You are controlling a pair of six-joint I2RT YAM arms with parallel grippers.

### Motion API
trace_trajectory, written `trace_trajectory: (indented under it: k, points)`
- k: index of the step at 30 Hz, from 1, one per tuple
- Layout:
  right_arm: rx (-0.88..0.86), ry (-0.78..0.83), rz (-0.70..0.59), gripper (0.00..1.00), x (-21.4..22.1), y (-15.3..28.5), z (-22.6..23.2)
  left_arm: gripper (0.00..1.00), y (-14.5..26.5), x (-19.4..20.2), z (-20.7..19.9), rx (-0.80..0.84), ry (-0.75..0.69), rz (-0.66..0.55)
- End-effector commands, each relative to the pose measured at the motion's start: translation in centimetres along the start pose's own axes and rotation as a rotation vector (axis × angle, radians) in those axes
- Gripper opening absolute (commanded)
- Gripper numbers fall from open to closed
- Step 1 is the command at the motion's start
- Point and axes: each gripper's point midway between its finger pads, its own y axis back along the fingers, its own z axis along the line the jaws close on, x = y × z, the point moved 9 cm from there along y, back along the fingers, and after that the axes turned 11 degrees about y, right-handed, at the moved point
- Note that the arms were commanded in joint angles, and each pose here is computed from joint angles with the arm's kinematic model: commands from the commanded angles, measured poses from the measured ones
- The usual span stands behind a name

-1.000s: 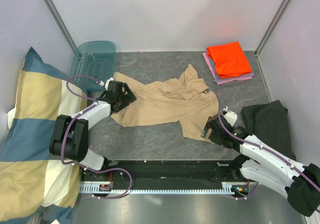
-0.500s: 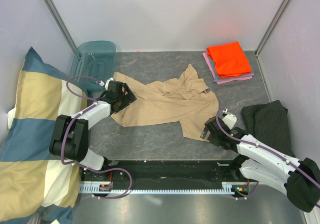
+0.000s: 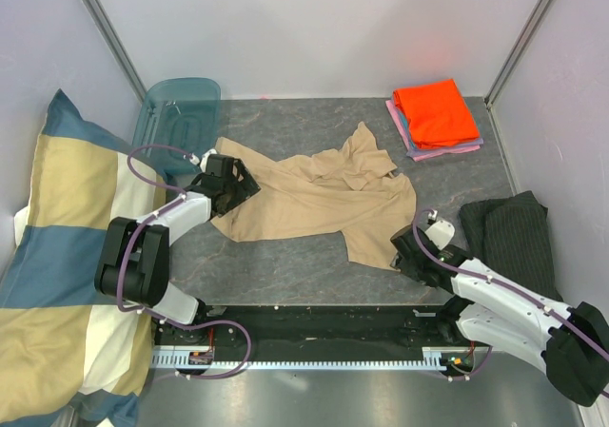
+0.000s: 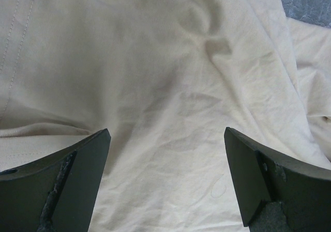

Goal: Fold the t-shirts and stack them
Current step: Flatten out the tshirt

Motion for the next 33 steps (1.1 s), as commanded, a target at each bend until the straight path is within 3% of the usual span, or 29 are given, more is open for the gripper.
trace_trajectory:
  k: [1, 15, 25, 33]
  points:
    - [-0.010, -0.019, 0.004, 0.53, 0.2, -0.4, 0.3, 1.00, -0.2, 0.1, -0.2, 0.011, 0.005, -0.006]
    - [-0.020, -0.010, 0.000, 0.00, 0.1, -0.4, 0.5, 1.00, 1.2, -0.5, -0.1, 0.000, -0.005, -0.048]
    - [-0.075, 0.015, 0.008, 0.00, 0.0, -0.5, 1.4, 0.98, 4.9, -1.4, 2.8, -0.163, -0.007, -0.185]
    - [-0.103, 0.032, 0.016, 0.00, 0.0, -0.4, 1.6, 0.86, 3.5, 0.2, 4.5, -0.244, -0.027, -0.126]
